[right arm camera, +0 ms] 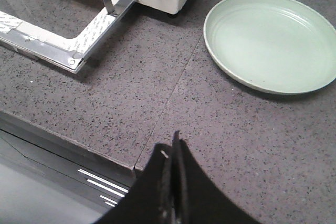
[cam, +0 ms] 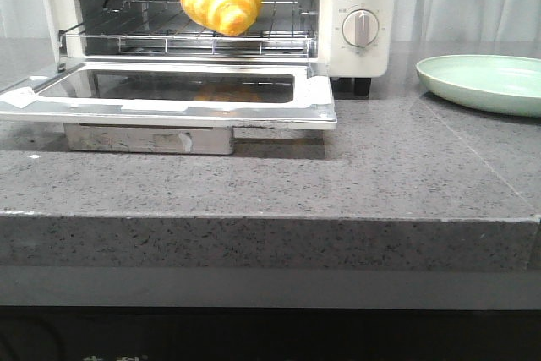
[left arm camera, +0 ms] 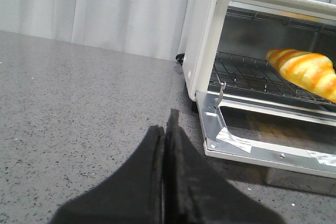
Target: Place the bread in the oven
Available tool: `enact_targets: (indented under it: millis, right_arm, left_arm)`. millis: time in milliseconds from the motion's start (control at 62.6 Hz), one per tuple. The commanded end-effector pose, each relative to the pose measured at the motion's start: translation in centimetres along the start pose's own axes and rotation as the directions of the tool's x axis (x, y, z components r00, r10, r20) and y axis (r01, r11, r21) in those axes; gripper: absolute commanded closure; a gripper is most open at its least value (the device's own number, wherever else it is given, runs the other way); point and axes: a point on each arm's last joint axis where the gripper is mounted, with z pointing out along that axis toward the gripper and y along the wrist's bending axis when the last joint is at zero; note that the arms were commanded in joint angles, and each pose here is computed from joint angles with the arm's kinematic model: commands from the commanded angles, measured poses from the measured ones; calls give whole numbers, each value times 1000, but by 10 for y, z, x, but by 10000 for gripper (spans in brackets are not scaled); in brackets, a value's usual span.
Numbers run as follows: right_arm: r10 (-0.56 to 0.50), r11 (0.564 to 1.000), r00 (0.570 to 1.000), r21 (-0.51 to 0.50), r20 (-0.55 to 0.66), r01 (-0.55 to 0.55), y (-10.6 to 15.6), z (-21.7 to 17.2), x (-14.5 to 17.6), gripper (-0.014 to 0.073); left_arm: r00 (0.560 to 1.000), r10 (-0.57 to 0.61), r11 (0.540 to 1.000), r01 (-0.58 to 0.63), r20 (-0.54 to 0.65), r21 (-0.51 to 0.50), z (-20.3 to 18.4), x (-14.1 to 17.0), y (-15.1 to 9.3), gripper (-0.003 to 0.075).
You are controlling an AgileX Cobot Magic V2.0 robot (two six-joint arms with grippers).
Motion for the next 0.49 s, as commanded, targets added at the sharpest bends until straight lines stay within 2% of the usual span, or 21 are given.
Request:
enact_targets:
  millis: [0,144,319,479]
  right_arm:
    - [-13,1000,995,5,96,12,0,-4,-12,664]
    - [11,997,981,70,196,-25,-6,-5,9,664]
    - [22,974,890,192,455,-122,-14,1,59,664]
    - [4,953,831,249,556,-171,-17,18,104,664]
  left_arm:
    - [997,-11,1000,10,82,10,-1,-1,0,739]
    - [997,-11,1000,10,82,10,-1,-1,0,739]
    - [997,-11,1000,10,82,10,-1,-1,0,739]
    - [997,-11,1000,10,82,10,-1,-1,0,739]
